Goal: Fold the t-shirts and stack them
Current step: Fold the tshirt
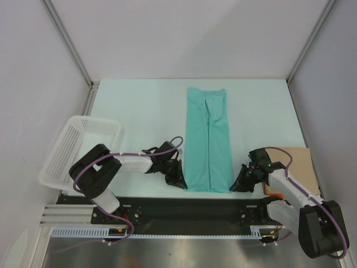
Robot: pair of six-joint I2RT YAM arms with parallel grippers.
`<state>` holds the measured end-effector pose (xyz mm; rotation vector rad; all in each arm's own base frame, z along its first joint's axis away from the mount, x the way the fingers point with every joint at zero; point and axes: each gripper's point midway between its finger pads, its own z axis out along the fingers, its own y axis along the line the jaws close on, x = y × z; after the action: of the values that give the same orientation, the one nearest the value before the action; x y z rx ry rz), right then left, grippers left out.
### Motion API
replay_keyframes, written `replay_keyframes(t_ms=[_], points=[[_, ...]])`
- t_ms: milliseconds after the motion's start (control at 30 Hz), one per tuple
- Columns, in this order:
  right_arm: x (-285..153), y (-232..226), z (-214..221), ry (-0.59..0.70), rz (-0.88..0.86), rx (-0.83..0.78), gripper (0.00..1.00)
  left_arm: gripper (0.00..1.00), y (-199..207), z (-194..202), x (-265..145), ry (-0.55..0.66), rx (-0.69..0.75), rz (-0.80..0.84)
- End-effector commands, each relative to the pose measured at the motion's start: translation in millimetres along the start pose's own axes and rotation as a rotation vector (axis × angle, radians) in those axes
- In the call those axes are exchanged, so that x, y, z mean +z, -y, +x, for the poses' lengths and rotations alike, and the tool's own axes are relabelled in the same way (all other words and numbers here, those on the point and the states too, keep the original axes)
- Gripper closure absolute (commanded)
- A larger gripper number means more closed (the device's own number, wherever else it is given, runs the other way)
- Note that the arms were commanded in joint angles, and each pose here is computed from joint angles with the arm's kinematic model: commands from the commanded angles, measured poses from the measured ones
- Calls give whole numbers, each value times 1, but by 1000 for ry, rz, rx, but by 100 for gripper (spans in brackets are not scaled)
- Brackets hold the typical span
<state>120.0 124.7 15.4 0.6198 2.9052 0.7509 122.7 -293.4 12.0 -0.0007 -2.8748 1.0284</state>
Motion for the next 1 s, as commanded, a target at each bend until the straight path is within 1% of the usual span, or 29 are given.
replay_keyframes(t_ms=[0, 100, 200, 233, 267, 300, 333, 367, 467, 500, 533, 567, 633, 700, 733, 767, 833, 900, 967], points=[[-6, -12, 3, 5, -53, -35, 100, 100, -9, 9, 0, 13, -1, -56], [-20, -30, -4, 47, -110, -69, 100, 100, 10, 9, -8, 27, -1, -10], [-31, -47, -15, 66, -135, -85, 100, 100, 37, -7, -22, 59, 36, -3], [-40, -60, -27, 95, -148, -118, 100, 100, 43, -15, -26, 75, 43, -12], [-43, -65, -33, 104, -144, -131, 100, 100, 61, -25, -36, 92, 67, -4], [-40, -65, -40, 88, -120, -124, 100, 100, 65, -33, -38, 101, 69, -7], [-49, -78, -55, 117, -137, -147, 100, 100, 68, -47, -46, 127, 55, -8], [-50, -79, -63, 123, -126, -164, 100, 100, 78, -59, -55, 147, 63, -1], [-55, -91, -103, 147, -119, -146, 100, 100, 78, -98, -70, 184, 23, -5], [-56, -95, -114, 160, -124, -160, 100, 100, 77, -108, -72, 185, 36, -7], [-46, -90, -124, 130, -97, -136, 100, 100, 76, -129, -75, 195, 18, -10], [-53, -103, -141, 160, -111, -155, 100, 100, 77, -138, -76, 193, 20, -8], [-50, -108, -158, 159, -113, -162, 100, 100, 73, -166, -77, 192, 15, -24], [-44, -115, -179, 150, -109, -160, 100, 100, 70, -183, -77, 184, 15, -13], [-42, -117, -185, 146, -107, -158, 100, 100, 76, -194, -80, 193, 21, 0], [-32, -114, -190, 117, -94, -143, 100, 99, 70, -200, -71, 172, 11, -5], [-34, -123, -206, 129, -107, -147, 100, 100, 68, -216, -73, 184, 0, -1], [-30, -129, -218, 131, -111, -140, 100, 100, 62, -223, -67, 171, -21, 7], [-29, -129, -226, 139, -106, -132, 100, 100, 66, -233, -67, 183, -32, 37]])
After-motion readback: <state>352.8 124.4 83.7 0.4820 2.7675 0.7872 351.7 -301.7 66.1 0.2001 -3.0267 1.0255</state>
